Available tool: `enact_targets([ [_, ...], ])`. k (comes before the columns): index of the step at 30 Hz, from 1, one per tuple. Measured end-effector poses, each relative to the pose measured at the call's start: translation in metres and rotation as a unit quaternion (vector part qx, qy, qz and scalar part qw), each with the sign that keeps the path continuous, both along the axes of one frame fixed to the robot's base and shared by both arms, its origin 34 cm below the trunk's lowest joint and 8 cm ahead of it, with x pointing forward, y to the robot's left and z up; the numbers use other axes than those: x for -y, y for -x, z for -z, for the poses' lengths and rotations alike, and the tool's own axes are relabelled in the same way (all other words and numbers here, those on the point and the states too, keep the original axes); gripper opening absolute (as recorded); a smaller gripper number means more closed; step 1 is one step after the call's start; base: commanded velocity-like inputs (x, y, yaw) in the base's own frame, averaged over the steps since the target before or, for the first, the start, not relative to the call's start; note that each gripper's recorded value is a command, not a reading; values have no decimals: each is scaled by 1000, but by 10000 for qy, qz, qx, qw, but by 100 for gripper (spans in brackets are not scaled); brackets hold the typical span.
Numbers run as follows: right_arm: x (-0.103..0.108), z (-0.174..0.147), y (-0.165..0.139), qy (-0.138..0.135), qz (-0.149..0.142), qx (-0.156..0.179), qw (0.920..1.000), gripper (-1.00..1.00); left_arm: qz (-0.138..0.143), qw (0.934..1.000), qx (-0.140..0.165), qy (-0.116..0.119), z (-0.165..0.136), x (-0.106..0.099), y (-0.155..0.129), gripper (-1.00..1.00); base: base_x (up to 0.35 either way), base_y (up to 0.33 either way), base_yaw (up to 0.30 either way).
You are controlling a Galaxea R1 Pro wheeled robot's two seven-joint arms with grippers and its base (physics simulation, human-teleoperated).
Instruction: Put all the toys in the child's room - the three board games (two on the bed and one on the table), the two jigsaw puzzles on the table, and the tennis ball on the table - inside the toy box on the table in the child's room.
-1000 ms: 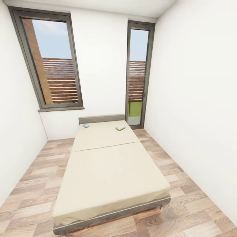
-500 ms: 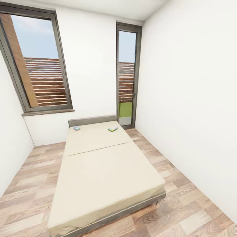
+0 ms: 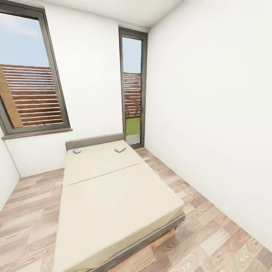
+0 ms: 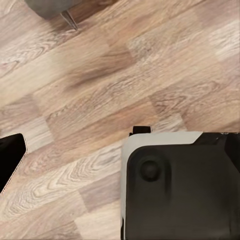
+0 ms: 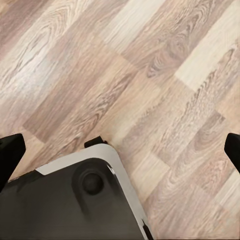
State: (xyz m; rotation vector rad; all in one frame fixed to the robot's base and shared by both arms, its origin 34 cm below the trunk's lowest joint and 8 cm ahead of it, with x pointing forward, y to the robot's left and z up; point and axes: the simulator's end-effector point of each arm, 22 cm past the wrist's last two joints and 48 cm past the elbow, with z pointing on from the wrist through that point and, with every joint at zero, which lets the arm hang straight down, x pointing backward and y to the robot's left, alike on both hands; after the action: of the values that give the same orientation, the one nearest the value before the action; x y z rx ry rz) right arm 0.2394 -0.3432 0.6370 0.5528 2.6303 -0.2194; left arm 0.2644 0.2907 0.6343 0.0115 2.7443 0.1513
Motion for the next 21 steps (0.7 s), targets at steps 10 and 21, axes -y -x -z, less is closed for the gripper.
enact_targets([
  [10, 0, 0, 0, -7, 21, 0, 10000, 100, -2, 10000, 6, -5, 0, -1, 0, 100, -35, 282, -23],
  [21, 0, 0, 0, -1, 4, 8, 10000, 100, -2, 10000, 4, -7, 0, -1, 0, 100, -1, 284, -171],
])
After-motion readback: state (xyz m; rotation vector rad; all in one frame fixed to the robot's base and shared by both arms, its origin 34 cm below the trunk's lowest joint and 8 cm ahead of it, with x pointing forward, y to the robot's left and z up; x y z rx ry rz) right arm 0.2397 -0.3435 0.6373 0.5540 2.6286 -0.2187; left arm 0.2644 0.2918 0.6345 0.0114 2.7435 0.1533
